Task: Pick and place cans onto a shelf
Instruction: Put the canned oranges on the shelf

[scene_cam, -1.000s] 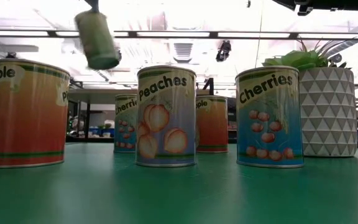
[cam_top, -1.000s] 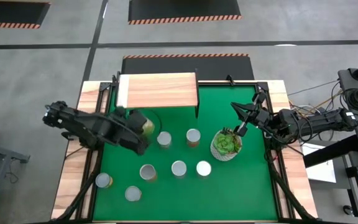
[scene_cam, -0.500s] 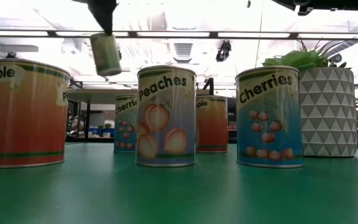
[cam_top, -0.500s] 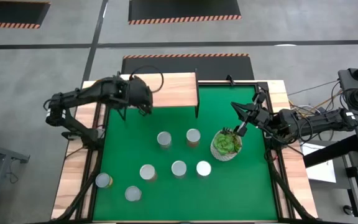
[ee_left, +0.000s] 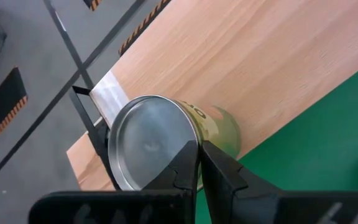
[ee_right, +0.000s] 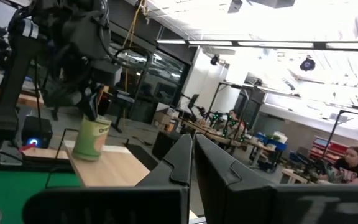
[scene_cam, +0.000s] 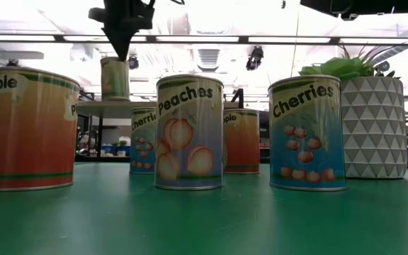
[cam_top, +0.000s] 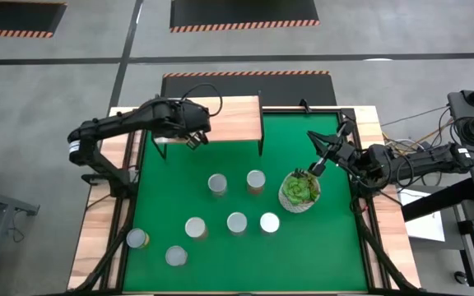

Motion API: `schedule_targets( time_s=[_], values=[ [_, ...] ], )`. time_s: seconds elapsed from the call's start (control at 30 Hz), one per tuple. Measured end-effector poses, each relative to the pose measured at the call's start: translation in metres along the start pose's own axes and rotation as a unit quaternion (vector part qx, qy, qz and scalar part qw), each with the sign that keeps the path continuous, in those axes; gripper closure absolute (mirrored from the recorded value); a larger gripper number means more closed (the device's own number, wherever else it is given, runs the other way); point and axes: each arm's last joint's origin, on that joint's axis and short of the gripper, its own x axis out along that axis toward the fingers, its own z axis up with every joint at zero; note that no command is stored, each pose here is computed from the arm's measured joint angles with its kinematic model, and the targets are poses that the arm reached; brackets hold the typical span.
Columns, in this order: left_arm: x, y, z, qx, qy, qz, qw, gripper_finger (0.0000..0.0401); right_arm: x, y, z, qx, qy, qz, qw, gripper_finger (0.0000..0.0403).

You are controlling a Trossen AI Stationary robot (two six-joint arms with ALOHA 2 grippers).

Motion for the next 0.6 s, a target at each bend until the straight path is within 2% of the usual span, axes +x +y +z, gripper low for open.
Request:
schedule_targets(
  time_s=[0.4, 0.6],
  values=[
    [0.017, -0.016, 0.008, 0.031, -0.002, 0.053, 0.998, 0.0400, 0.000, 0.000, 0.000, -0.002, 0.000, 0.000, 1.000, 0.0394],
    [0.017, -0.016, 0.008, 0.029, 0.001, 0.046, 0.998, 0.0363, 0.000, 0.000, 0.000, -0.005, 0.000, 0.000, 1.000, 0.0394]
  ],
)
